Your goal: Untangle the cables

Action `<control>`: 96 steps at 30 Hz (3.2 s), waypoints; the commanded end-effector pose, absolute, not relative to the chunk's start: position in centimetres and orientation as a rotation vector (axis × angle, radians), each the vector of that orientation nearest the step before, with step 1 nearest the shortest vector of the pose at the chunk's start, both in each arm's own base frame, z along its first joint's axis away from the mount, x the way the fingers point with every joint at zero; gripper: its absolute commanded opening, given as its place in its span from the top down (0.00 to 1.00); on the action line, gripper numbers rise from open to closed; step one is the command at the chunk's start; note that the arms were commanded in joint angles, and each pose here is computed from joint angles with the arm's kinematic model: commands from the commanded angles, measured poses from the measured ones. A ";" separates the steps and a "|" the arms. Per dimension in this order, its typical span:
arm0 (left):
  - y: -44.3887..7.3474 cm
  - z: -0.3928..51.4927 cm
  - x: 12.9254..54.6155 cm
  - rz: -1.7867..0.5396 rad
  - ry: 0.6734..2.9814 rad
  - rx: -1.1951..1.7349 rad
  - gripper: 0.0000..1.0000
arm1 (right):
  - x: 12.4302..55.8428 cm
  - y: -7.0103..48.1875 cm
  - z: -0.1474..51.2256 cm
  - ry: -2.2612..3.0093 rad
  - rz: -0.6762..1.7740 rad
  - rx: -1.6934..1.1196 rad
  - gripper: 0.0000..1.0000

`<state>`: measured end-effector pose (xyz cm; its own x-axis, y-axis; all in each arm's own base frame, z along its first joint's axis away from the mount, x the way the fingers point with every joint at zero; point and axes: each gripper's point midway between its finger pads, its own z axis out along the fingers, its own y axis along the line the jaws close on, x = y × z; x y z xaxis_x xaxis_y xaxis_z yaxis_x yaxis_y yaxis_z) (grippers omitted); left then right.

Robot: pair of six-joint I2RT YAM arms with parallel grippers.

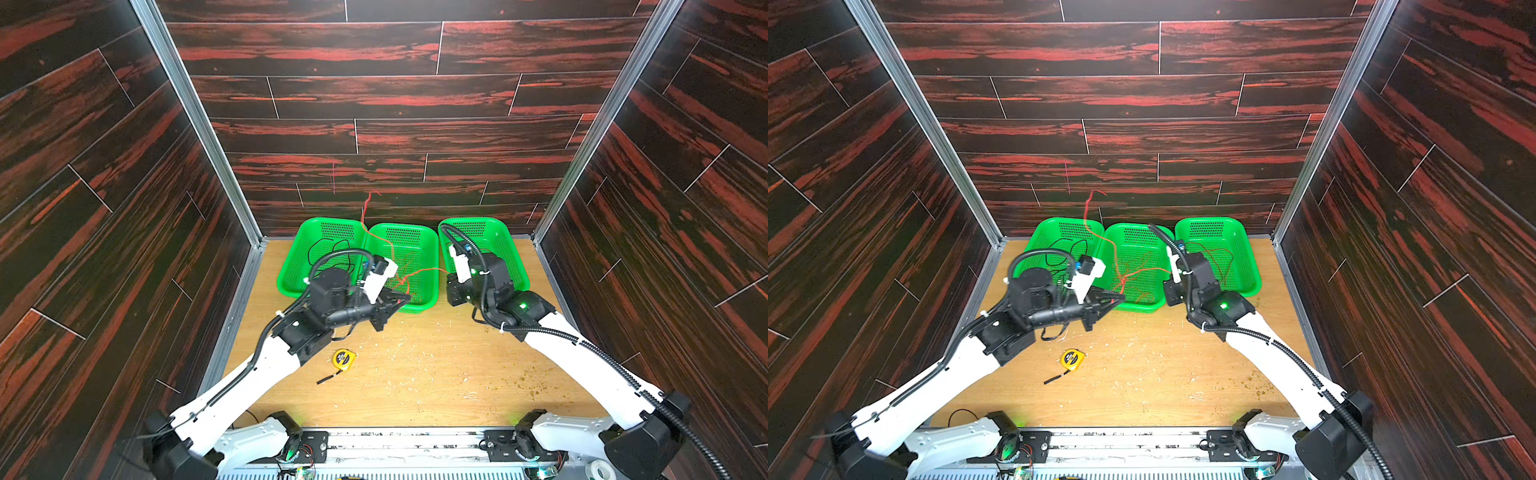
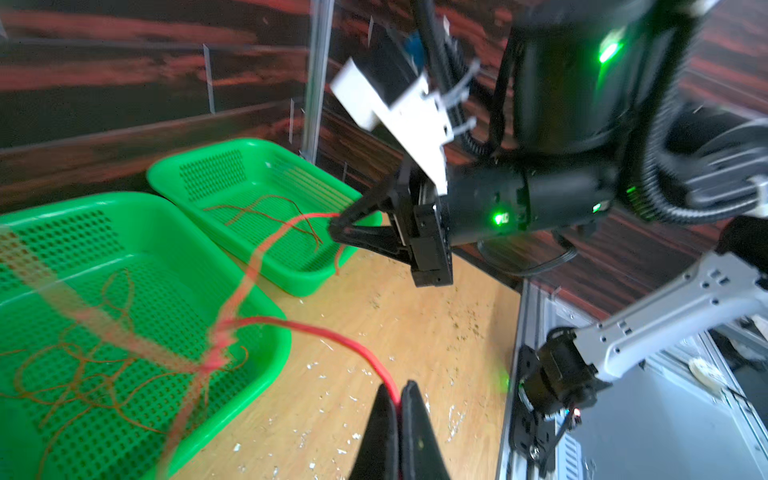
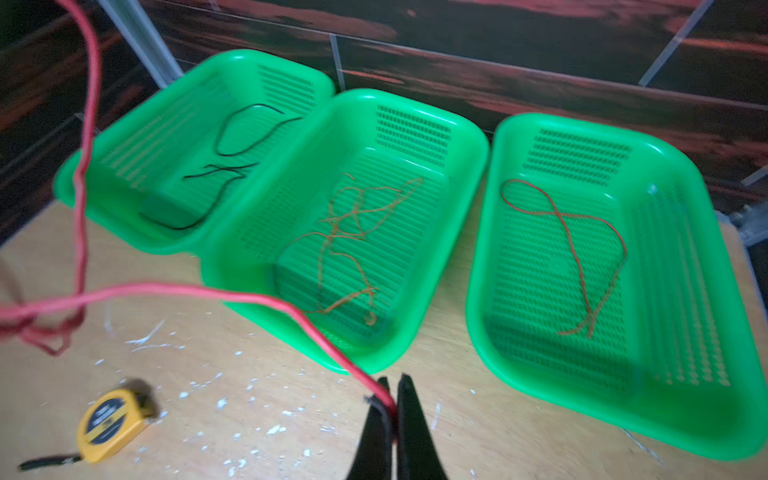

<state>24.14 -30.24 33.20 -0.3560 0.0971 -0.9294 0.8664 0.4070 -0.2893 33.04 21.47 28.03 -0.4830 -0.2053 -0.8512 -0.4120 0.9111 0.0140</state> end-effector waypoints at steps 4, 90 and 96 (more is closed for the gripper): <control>-31.4 31.6 23.6 -1.054 1.782 0.923 1.00 | 31.2 25.9 31.9 1.945 0.458 -0.578 1.00; -31.0 32.0 30.1 -0.759 1.836 1.010 1.00 | 30.0 21.1 30.2 1.808 0.474 -0.577 0.59; -30.9 33.4 29.7 -0.797 1.802 0.964 1.00 | 27.7 20.8 28.1 1.773 0.707 -0.600 0.49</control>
